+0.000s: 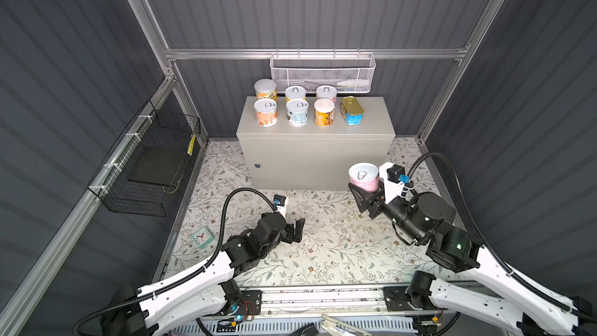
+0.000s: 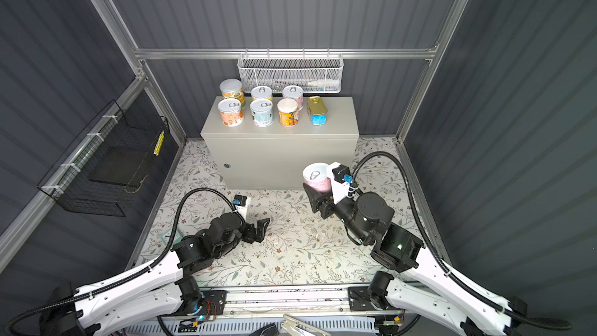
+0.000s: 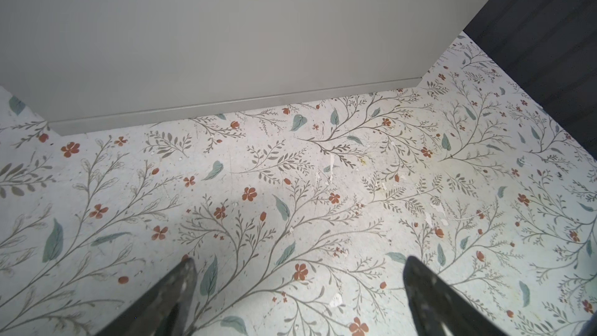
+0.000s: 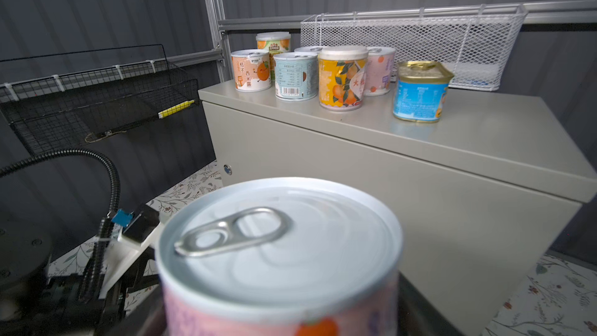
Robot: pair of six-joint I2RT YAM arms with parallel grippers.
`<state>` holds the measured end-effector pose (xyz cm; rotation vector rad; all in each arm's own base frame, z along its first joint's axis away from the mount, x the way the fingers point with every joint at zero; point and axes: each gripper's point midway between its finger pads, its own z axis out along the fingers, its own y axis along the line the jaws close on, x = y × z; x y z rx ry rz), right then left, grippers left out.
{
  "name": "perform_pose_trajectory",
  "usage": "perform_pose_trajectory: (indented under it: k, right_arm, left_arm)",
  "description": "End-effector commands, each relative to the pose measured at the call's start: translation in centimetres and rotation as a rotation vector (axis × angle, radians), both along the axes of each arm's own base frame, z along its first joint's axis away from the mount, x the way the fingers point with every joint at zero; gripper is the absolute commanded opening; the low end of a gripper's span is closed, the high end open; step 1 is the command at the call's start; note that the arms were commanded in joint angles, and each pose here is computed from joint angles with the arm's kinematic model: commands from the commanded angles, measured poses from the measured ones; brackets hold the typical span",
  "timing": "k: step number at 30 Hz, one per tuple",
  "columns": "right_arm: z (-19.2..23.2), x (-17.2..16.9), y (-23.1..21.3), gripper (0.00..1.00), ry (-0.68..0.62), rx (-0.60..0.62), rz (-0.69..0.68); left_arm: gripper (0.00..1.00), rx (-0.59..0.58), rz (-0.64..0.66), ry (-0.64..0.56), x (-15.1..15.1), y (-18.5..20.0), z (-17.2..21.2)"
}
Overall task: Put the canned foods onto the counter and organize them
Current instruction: 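Open the left gripper and draw it back while the right gripper lifts the can, then carry the pink can with the right gripper onto the cabinet top beside the gold tin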
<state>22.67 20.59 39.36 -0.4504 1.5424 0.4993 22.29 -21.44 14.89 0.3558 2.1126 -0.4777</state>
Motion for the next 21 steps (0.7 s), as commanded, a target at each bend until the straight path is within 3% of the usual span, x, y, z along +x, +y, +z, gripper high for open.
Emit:
perform_pose_trajectory:
  k: [1,12,21]
  right_arm:
    - [4.4,0.1,-0.6,0.65,-0.074,0.044,-0.001]
    - [11.1,5.0,-2.5,0.65,-0.114,0.040,-0.060]
    - [12.5,10.9,-1.7,0.65,-0.088,0.050,-0.064]
  left_arm:
    - [1.00,-0.039,-0.030,-0.088,0.6,-0.7,0.7]
    - [1.00,-0.053,-0.011,-0.176,-0.3,1.6,0.6]
    - [1.00,-0.021,-0.027,-0.108,-0.2,0.7,-1.0]
